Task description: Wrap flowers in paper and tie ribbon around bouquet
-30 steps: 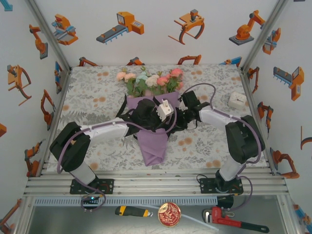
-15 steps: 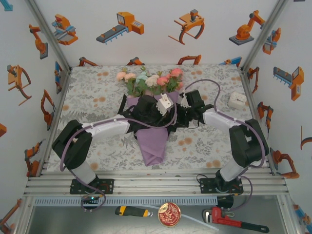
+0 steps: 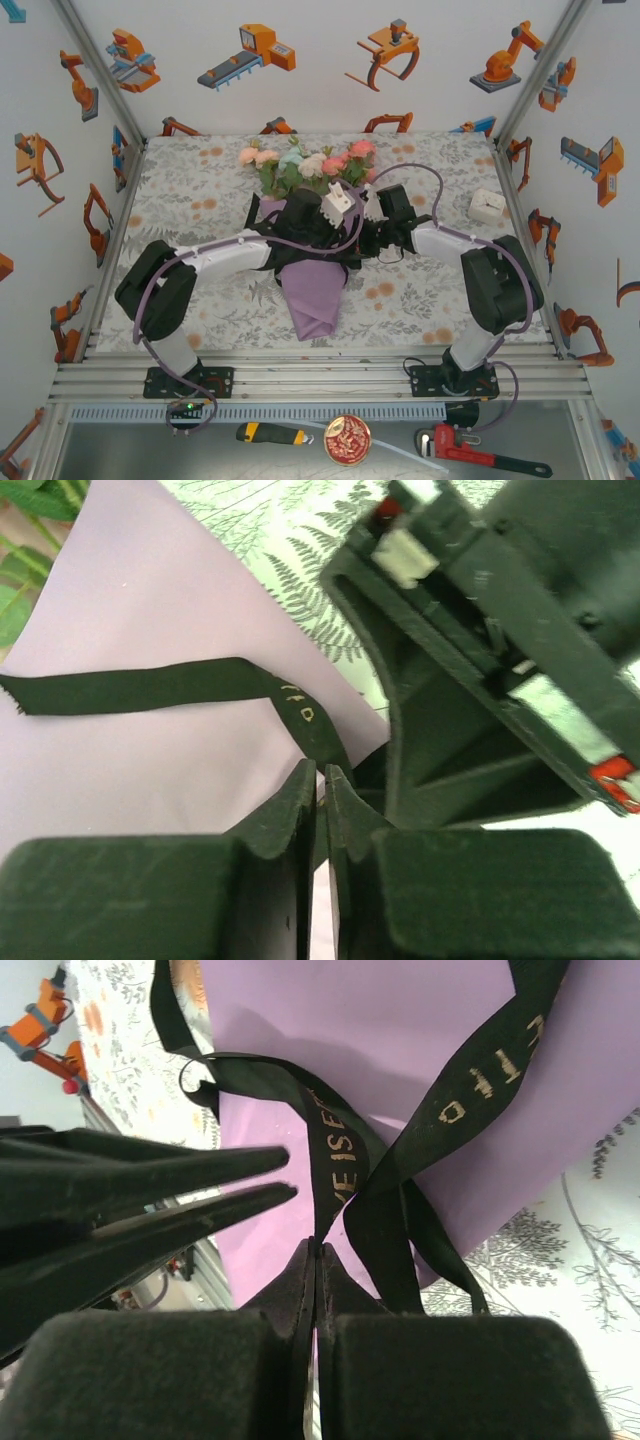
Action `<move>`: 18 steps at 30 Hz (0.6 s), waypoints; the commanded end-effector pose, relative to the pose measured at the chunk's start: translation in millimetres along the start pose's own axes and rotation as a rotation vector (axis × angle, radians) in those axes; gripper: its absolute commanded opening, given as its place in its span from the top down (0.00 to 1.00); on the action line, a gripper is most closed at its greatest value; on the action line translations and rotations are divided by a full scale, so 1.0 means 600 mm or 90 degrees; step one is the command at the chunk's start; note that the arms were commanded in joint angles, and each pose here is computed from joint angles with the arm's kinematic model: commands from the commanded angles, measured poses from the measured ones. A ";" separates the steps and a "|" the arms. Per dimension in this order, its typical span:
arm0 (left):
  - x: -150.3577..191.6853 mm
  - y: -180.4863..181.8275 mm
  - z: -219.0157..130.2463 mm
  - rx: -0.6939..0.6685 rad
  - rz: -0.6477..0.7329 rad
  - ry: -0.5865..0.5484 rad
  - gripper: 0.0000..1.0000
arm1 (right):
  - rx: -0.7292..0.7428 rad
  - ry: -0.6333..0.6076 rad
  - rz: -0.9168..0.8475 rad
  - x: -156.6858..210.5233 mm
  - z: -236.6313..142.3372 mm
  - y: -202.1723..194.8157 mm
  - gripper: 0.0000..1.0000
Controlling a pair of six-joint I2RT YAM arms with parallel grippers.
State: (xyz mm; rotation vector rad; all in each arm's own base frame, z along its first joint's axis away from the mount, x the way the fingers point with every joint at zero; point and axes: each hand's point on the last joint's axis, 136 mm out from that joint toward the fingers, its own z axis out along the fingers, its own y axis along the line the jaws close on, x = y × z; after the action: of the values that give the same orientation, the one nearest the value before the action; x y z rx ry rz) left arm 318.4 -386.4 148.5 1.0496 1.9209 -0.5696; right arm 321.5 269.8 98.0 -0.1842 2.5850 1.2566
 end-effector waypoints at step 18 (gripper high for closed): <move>0.120 0.023 -0.068 -0.160 -0.945 -0.064 0.79 | -0.017 -0.049 0.043 -0.038 -0.020 0.021 1.00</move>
State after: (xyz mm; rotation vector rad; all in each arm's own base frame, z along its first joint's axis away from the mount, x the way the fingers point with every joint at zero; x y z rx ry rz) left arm 287.5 -301.8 103.4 -0.4666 2.3843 -0.8785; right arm 326.5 268.9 101.1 -0.0675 2.5959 1.2899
